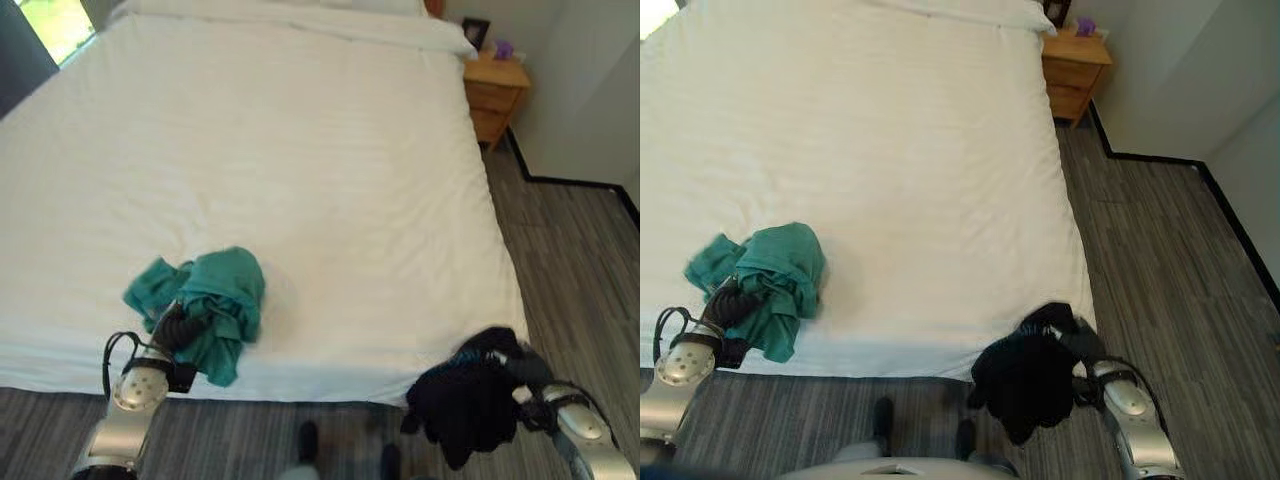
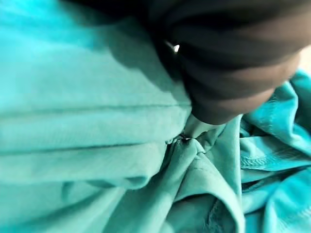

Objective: Pick up bed clothes into laundry basket.

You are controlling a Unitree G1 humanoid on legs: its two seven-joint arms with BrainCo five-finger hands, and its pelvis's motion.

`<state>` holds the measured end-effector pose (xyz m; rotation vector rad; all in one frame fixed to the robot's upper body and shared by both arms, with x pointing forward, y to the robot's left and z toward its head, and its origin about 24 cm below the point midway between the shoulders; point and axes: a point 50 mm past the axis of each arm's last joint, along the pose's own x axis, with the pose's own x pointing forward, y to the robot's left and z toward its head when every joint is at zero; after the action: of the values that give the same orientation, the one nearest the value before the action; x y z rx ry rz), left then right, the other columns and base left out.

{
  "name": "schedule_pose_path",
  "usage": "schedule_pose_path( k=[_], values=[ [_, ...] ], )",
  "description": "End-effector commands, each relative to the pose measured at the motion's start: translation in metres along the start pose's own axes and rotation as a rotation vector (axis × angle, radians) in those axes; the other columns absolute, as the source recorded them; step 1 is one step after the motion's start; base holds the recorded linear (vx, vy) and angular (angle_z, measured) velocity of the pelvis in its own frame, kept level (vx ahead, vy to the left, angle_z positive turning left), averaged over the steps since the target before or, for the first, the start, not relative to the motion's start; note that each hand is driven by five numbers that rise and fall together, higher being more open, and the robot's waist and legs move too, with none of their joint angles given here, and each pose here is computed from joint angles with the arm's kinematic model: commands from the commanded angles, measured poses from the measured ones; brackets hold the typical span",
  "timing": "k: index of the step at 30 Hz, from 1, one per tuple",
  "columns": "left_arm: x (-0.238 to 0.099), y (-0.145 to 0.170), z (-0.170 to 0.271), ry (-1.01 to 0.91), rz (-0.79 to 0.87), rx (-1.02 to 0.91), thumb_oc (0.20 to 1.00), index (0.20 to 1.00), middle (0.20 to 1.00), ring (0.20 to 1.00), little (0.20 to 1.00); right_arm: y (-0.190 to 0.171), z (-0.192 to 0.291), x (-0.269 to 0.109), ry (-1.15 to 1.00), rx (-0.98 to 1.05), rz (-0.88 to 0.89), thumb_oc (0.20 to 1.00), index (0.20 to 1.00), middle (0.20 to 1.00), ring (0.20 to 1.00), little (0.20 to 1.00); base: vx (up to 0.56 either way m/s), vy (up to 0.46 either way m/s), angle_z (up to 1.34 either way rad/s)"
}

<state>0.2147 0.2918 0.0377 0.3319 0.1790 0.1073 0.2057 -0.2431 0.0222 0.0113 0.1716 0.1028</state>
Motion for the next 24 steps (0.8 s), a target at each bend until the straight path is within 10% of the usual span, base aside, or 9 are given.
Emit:
schedule_pose_path(
  k=[1,8,18,19,24],
  values=[
    [0.002,0.013,0.028,-0.171,0.017,-0.116,0.200,0.200,0.200,0.200,0.200,0.007,0.042,0.010,-0.274,0.158,0.033,0.200,0.200,0.200,0.200,0.200,0.00,0.000,0.00],
    [-0.019,-0.045,0.011,-0.136,-0.126,-0.468,0.200,0.200,0.200,0.200,0.200,0.014,0.036,0.005,-0.291,0.238,-0.013,0.200,0.200,0.200,0.200,0.200,0.01,0.002,0.04],
    [-0.013,-0.064,0.021,-0.148,-0.221,-0.412,0.200,0.200,0.200,0.200,0.200,0.031,0.023,0.009,-0.232,0.311,0.021,0.200,0.200,0.200,0.200,0.200,0.00,0.001,0.01],
    [-0.009,-0.024,0.018,-0.211,0.136,-0.389,0.200,0.200,0.200,0.200,0.200,-0.015,0.023,0.019,-0.235,0.234,-0.219,0.200,0.200,0.200,0.200,0.200,0.00,-0.038,-0.02],
    [0.003,-0.002,0.044,-0.330,0.263,-0.365,0.200,0.200,0.200,0.200,0.200,-0.025,0.049,0.024,-0.332,0.193,-0.253,0.200,0.200,0.200,0.200,0.200,-0.04,-0.066,-0.11]
  ],
)
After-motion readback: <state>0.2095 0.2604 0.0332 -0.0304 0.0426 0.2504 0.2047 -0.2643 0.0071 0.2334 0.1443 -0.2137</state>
